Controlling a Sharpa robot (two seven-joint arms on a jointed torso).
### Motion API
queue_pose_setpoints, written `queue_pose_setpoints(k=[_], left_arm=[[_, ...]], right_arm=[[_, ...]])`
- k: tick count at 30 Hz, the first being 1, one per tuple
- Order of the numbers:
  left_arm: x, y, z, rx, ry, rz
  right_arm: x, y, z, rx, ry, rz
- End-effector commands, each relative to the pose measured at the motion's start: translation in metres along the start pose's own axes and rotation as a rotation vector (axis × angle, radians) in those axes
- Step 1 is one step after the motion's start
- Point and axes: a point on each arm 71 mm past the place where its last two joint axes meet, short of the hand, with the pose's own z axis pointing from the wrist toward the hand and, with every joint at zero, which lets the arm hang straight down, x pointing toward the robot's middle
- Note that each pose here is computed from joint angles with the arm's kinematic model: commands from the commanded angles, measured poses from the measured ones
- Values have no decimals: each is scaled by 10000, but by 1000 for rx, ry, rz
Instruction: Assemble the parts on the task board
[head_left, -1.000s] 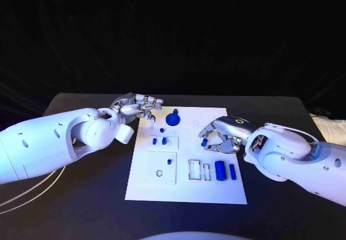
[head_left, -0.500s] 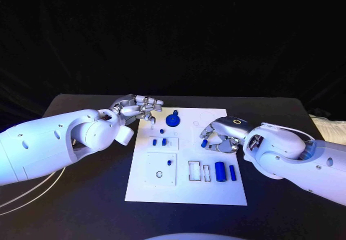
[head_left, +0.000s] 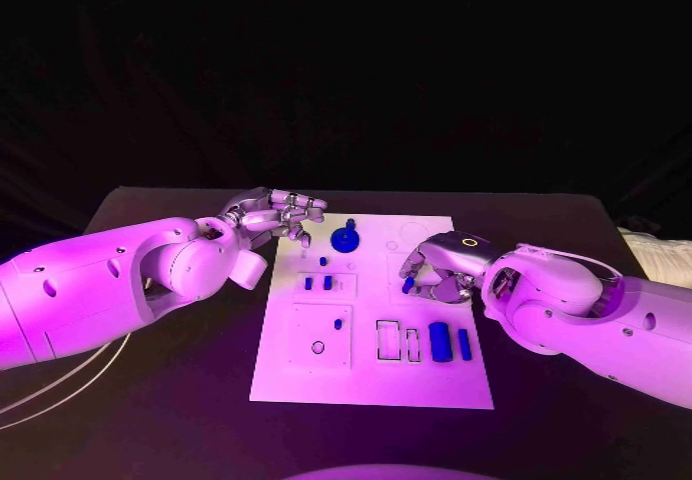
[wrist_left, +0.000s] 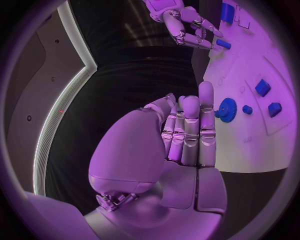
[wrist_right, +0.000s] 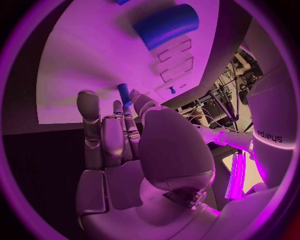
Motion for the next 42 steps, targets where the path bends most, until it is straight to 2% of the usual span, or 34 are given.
queue_pose_setpoints(k=[1, 14, 24, 27, 37, 42], left_arm=[[29, -8, 2, 8, 23, -2], [31, -6, -5, 5, 27, -3], [32, -2, -10, -3, 30, -3], [31, -2, -11, -3, 30, -3], [28, -1, -11, -3, 30, -3], [29, -1, -7, -3, 30, -3]], right_arm=[[26, 19, 16, -3, 23, -18], [79, -13, 49, 14, 64, -30], [118, 14, 69, 12, 73, -30], [107, 20, 68, 9, 55, -27], [-9, 35, 10, -2, -87, 4], [-63, 18, -25, 9, -122, 27]])
